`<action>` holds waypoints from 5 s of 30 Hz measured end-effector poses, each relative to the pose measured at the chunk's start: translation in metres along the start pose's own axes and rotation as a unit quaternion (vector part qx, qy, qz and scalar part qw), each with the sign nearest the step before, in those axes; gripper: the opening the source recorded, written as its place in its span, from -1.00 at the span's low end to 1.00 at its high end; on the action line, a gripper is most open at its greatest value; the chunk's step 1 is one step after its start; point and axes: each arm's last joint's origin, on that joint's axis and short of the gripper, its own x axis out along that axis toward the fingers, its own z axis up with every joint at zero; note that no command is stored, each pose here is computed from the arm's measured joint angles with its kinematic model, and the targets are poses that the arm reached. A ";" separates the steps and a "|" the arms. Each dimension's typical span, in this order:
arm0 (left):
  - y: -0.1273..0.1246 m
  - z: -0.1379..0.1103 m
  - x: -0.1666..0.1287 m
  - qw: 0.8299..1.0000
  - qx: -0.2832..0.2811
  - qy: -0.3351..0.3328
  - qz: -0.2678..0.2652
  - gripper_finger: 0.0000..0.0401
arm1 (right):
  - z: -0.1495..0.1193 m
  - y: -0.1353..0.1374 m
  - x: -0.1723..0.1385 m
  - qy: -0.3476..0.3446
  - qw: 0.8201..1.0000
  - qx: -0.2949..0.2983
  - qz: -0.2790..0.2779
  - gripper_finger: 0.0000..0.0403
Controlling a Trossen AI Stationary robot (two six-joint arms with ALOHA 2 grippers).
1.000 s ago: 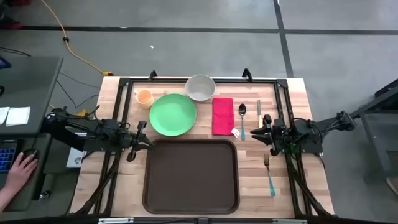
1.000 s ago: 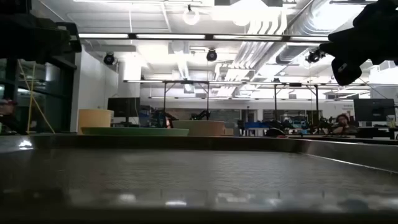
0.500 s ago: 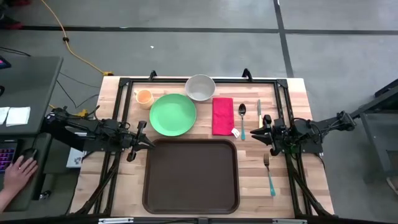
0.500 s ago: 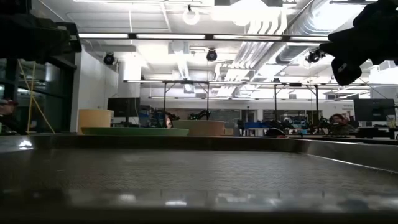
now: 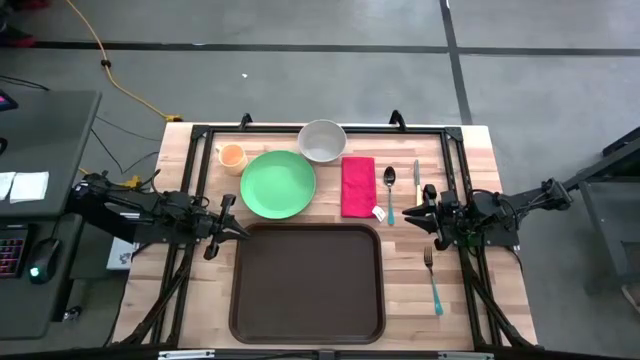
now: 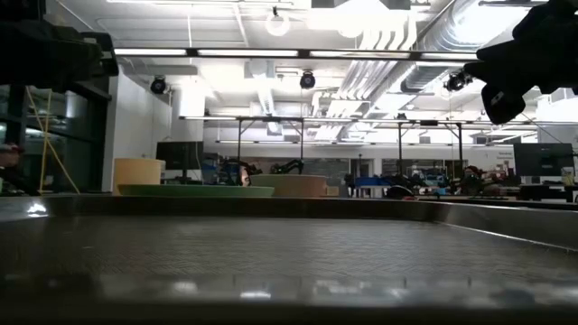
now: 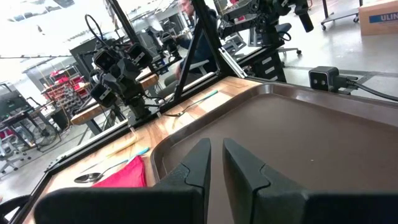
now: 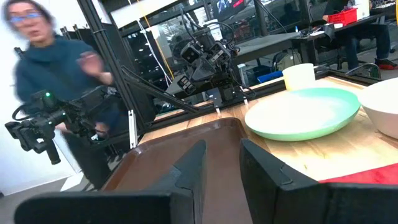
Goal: Set up tray
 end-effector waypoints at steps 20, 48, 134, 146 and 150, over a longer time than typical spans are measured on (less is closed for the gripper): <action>0.000 0.000 0.000 1.000 0.000 0.000 0.000 -0.63 | 0.000 0.000 0.000 0.000 1.000 0.000 0.000 -0.63; 0.000 0.000 0.000 1.000 0.000 0.000 0.000 -0.63 | 0.000 0.000 0.000 0.000 1.000 0.000 0.000 -0.63; 0.107 0.183 -0.018 0.919 0.000 0.295 0.261 -0.63 | 0.022 -0.001 -0.003 -0.143 0.984 0.048 -0.091 -0.63; 0.107 0.178 -0.014 0.872 -0.030 0.395 0.286 -0.63 | 0.022 -0.001 -0.003 -0.143 0.984 0.048 -0.091 -0.63; 0.104 0.173 -0.018 0.859 -0.063 0.416 0.291 -0.63 | 0.022 -0.001 -0.003 -0.143 0.984 0.049 -0.091 -0.63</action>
